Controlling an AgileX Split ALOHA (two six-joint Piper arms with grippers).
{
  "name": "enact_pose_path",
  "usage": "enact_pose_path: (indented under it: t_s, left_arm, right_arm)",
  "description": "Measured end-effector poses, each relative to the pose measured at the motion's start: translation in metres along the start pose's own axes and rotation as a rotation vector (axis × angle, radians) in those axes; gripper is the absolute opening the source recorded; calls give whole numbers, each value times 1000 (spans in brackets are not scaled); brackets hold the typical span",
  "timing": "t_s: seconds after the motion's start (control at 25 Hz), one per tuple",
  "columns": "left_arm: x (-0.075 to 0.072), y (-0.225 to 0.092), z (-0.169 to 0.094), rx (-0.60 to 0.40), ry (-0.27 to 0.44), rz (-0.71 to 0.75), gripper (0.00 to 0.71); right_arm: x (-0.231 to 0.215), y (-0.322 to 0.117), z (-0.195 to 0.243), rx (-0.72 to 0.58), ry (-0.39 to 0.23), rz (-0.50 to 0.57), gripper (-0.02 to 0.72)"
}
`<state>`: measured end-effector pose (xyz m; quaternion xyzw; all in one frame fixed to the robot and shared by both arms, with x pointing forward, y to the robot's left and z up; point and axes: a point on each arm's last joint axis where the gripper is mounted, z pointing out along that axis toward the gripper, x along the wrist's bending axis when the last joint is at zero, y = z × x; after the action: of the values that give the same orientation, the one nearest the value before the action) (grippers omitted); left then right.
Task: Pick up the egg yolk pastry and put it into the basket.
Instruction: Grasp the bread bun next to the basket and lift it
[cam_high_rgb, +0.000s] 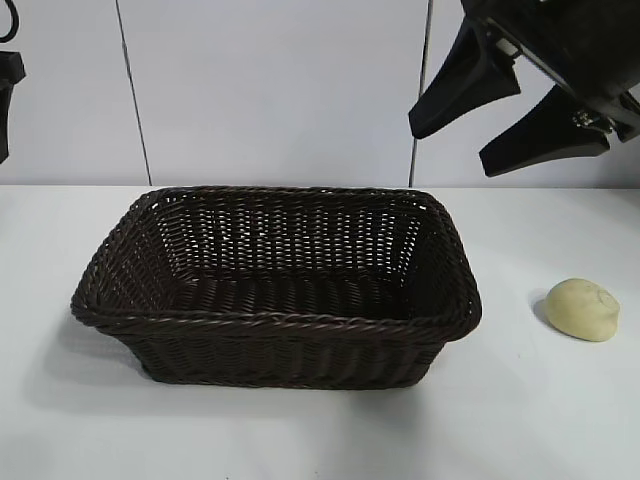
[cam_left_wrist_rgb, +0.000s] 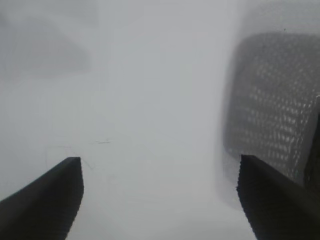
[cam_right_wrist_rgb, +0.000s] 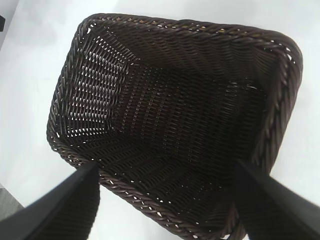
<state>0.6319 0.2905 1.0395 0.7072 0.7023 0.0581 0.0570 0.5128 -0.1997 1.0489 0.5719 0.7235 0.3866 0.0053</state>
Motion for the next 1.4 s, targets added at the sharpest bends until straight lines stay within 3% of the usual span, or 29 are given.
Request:
enact_pose_path:
  t_s: [0.32,0.72,0.96,1.4]
  left_arm:
    - [3,-33,-40,-60,17,19,607]
    - [9,-144,-66,-47,56,31,607]
    - [9,-215,-62,-60,39,8,607]
    - [7,-305,-39,-254,-4,-11,607]
  right_arm:
    - [0,0,0,0,-1,-1,540]
    - [0,0,0,1,-2,-3,540]
    - [0,0,0,1,-2,-3,540]
    - [0,0,0,2,-3,-5,540]
